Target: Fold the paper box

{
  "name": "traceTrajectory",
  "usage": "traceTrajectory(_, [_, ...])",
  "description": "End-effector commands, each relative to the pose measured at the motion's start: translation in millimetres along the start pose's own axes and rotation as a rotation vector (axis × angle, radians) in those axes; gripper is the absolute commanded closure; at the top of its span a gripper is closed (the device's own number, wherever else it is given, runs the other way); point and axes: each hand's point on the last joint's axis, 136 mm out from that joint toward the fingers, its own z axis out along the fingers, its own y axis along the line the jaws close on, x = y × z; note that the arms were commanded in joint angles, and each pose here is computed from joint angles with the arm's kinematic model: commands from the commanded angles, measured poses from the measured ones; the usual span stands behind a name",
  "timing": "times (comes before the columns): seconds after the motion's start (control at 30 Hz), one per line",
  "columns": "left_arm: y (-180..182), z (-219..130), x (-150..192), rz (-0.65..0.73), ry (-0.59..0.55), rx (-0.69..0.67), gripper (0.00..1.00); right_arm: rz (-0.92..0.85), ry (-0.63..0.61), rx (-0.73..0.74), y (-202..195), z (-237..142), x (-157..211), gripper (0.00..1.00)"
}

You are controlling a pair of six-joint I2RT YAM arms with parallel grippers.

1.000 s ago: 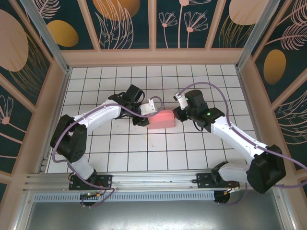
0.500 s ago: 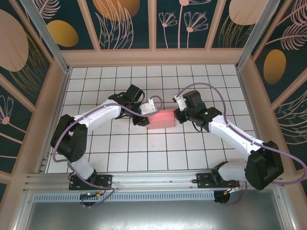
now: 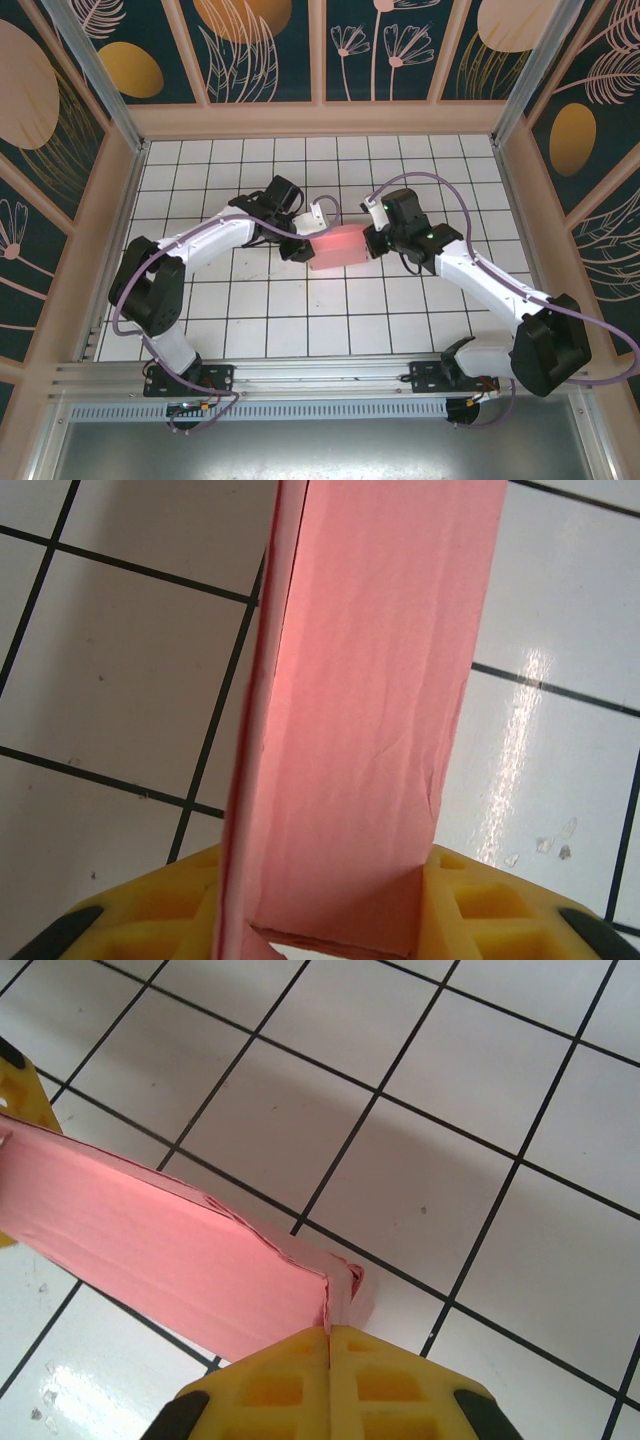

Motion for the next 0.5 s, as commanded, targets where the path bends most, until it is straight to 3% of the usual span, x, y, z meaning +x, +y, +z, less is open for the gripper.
traceTrajectory(0.0, [8.6,8.3,-2.0,-0.110,0.008,-0.009,0.71,0.081,-0.004,0.023,-1.1,3.8,-2.0,1.00])
traceTrajectory(0.33, [15.8,12.3,1.6,-0.061,0.031,-0.092,0.74,0.210,0.008,0.138,-5.1,8.2,-1.6,1.00])
traceTrajectory(0.47, [20.4,13.0,5.0,-0.055,0.051,-0.122,0.73,0.252,0.006,0.122,0.4,10.7,-1.4,1.00])
